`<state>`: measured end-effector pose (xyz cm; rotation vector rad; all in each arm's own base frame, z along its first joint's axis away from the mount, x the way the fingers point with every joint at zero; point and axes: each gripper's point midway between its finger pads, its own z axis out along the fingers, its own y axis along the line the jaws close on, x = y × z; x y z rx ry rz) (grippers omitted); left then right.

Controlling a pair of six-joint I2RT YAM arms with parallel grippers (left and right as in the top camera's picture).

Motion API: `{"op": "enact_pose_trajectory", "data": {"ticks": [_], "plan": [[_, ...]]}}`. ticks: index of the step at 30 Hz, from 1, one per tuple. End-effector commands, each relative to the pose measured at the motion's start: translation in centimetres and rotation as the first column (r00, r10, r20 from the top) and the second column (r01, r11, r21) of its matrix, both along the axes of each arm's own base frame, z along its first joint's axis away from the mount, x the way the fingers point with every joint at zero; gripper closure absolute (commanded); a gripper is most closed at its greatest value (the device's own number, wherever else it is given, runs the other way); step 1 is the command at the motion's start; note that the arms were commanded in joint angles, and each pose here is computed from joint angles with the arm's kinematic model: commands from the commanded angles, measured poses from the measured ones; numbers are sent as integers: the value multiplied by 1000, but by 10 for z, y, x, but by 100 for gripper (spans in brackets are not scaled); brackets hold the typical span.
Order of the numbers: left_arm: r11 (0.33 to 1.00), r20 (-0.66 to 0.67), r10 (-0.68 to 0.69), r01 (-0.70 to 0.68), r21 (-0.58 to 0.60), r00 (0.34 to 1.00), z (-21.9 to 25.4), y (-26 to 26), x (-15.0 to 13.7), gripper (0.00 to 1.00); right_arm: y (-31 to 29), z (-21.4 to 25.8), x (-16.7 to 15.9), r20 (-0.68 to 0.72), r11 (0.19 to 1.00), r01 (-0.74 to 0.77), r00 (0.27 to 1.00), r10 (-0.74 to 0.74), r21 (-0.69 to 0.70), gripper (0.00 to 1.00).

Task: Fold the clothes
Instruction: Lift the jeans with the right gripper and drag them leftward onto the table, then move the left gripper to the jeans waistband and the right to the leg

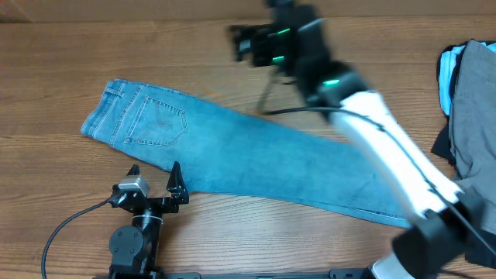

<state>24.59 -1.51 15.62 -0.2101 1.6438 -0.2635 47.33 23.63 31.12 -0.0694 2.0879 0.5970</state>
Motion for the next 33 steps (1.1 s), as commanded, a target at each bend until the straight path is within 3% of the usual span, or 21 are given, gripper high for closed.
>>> {"op": "enact_pose_trajectory", "data": {"ticks": [1, 4, 9, 14, 20, 25, 29, 33], "plan": [[1000, 10, 16, -16, 20, 1000, 1, 4, 0, 0, -59, 5, -9, -82, 997, 77, 993, -79, -28, 0], [1000, 10, 16, -16, 20, 1000, 1, 4, 0, 0, -103, -35, -24, -264, 985, 140, 951, -163, -103, 0], [1000, 10, 16, -16, 20, 1000, 1, 4, 0, 0, -145, -67, -36, -398, 966, 202, 882, -251, -162, 0], [1000, 12, 17, -18, 20, 1000, 2, 4, 0, 0, -157, -69, -31, -402, 960, 228, 874, -275, -162, 0], [1000, 107, 13, -11, -20, 994, 25, 2, 0, 0, -155, -66, -27, -381, 961, 232, 883, -273, -151, 0], [995, 130, 95, -92, -28, 987, 31, 17, 0, 0, -155, -68, -29, -391, 961, 230, 879, -273, -155, 0], [999, 160, -42, 45, -14, 986, 38, -7, -1, 0, -155, -67, -27, -385, 961, 231, 882, -273, -152, 0], [995, 233, -103, 96, 41, 967, 58, -17, -5, 0, -154, -69, -25, -387, 961, 230, 881, -272, -153, 0]]}}
